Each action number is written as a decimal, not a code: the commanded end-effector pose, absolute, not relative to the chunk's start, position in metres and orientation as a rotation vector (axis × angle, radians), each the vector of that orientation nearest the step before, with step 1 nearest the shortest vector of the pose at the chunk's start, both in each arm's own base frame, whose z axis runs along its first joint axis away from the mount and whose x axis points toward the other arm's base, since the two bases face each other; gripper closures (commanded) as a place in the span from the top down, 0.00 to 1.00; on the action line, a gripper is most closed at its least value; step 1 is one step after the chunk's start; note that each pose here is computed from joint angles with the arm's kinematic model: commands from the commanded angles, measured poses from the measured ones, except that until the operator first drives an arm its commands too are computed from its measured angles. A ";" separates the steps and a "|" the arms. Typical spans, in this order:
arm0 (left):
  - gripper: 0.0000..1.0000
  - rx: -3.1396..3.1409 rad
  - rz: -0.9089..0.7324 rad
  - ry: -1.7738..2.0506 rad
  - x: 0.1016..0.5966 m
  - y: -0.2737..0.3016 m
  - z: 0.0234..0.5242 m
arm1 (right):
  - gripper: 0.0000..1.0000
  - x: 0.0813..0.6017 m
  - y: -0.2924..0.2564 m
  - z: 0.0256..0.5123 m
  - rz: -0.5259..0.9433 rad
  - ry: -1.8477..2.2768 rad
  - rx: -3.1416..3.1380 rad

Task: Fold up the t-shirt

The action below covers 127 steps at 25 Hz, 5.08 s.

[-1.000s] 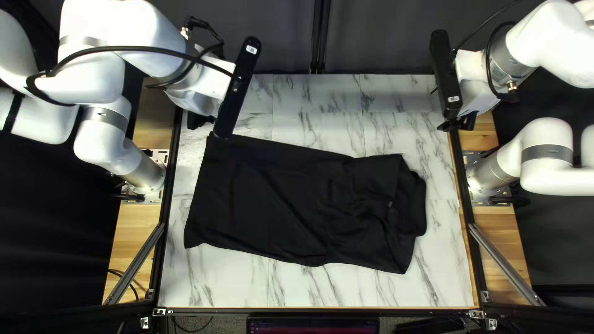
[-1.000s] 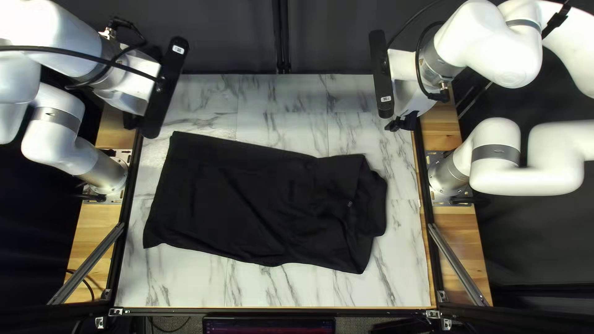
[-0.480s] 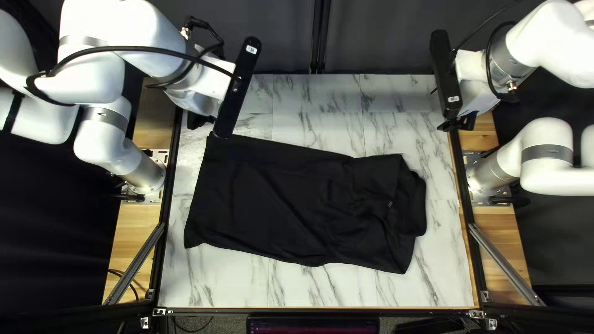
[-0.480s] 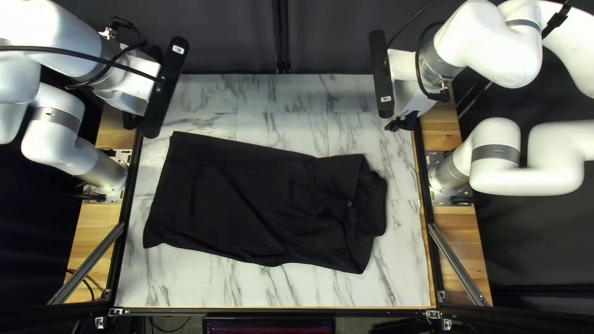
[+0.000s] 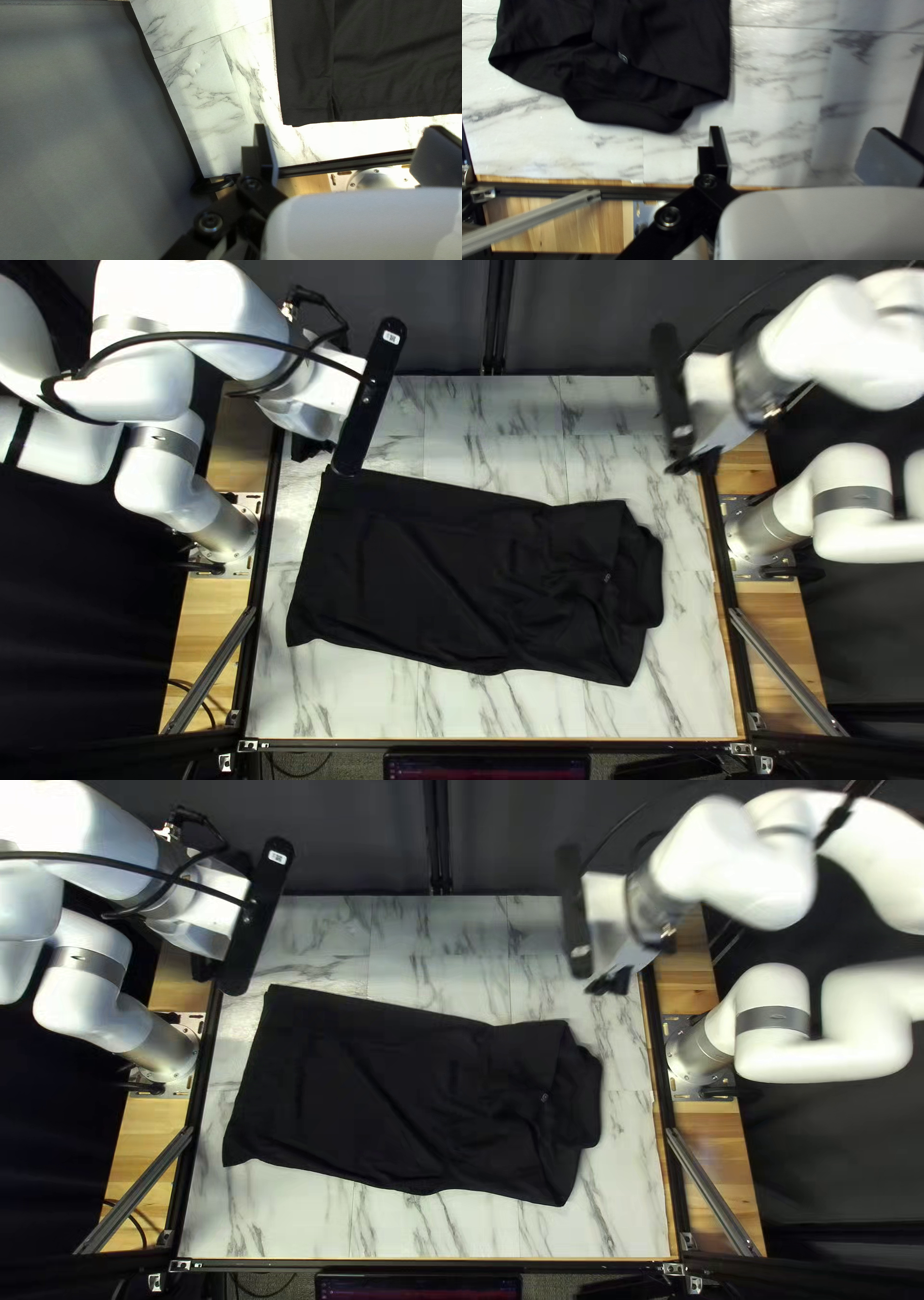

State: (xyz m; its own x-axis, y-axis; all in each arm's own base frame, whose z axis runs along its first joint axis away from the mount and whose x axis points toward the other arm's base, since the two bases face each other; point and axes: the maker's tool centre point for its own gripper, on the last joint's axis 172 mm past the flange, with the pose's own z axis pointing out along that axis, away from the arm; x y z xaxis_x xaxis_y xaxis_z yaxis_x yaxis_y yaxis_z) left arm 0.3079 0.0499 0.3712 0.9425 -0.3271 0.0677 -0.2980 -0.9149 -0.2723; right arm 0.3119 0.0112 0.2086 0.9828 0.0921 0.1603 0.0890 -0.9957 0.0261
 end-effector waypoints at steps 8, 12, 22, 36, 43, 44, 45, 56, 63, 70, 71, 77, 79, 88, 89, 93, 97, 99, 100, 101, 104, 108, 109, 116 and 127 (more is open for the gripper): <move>1.00 -2.838 -0.163 0.465 0.308 0.050 0.371 | 1.00 0.305 0.092 0.118 0.134 -0.042 3.032; 1.00 -2.838 -0.163 0.465 0.308 0.050 0.371 | 1.00 0.305 0.092 0.118 0.134 -0.042 3.032; 1.00 -2.838 -0.163 0.465 0.308 0.050 0.371 | 1.00 0.333 0.105 0.074 0.221 0.344 3.059; 1.00 -2.838 -0.163 0.465 0.308 0.050 0.371 | 0.98 0.332 0.106 0.035 0.149 0.407 3.041; 1.00 -2.838 -0.163 0.465 0.308 0.050 0.371 | 0.00 0.335 0.103 0.038 0.158 0.401 3.034; 1.00 -2.838 -0.163 0.465 0.308 0.050 0.371 | 0.00 0.336 0.103 0.040 0.161 0.400 3.032; 1.00 -2.838 -0.163 0.465 0.308 0.050 0.371 | 0.00 0.336 0.103 0.043 0.162 0.399 3.030; 1.00 -2.838 -0.163 0.465 0.308 0.050 0.371 | 0.00 0.328 0.116 0.069 0.166 0.377 2.998; 1.00 -2.838 -0.163 0.465 0.308 0.050 0.371 | 0.00 0.338 0.128 0.066 0.167 0.393 2.989; 1.00 -2.838 -0.163 0.465 0.308 0.050 0.371 | 0.90 0.335 0.120 0.068 0.161 0.392 2.991; 1.00 -2.838 -0.163 0.465 0.308 0.050 0.371 | 1.00 0.332 0.120 0.070 0.162 0.390 2.993; 1.00 -2.838 -0.163 0.465 0.308 0.050 0.371 | 1.00 0.321 0.122 0.080 0.181 0.375 2.994; 1.00 -2.838 -0.163 0.465 0.308 0.050 0.371 | 1.00 0.320 0.126 0.084 0.184 0.369 2.991; 1.00 -2.838 -0.163 0.465 0.308 0.050 0.371 | 1.00 0.339 0.154 0.085 0.178 0.314 2.921; 1.00 -2.838 -0.163 0.465 0.308 0.050 0.371 | 1.00 0.346 0.154 0.089 0.175 0.287 2.904; 1.00 -2.838 -0.163 0.465 0.308 0.050 0.371 | 1.00 0.365 0.150 0.086 0.170 0.196 2.858; 1.00 -2.838 -0.163 0.465 0.308 0.050 0.371 | 1.00 0.370 0.146 0.082 0.174 0.158 2.844; 1.00 -2.838 -0.163 0.465 0.308 0.050 0.371 | 1.00 0.370 0.146 0.082 0.174 0.158 2.844; 1.00 -2.838 -0.163 0.465 0.308 0.050 0.371 | 1.00 0.370 0.146 0.082 0.174 0.158 2.844; 1.00 -2.838 -0.163 0.465 0.308 0.050 0.371 | 1.00 0.370 0.146 0.082 0.174 0.158 2.844; 1.00 -2.838 -0.163 0.465 0.308 0.050 0.371 | 1.00 0.370 0.146 0.082 0.174 0.158 2.844; 1.00 -2.838 -0.163 0.465 0.308 0.050 0.371 | 1.00 0.370 0.146 0.082 0.174 0.158 2.844; 1.00 -2.838 -0.163 0.465 0.308 0.050 0.371 | 1.00 0.370 0.146 0.082 0.174 0.158 2.844; 1.00 -2.838 -0.163 0.465 0.308 0.050 0.371 | 1.00 0.370 0.146 0.082 0.174 0.158 2.844; 1.00 -2.838 -0.163 0.465 0.308 0.050 0.371 | 1.00 0.370 0.146 0.082 0.174 0.158 2.844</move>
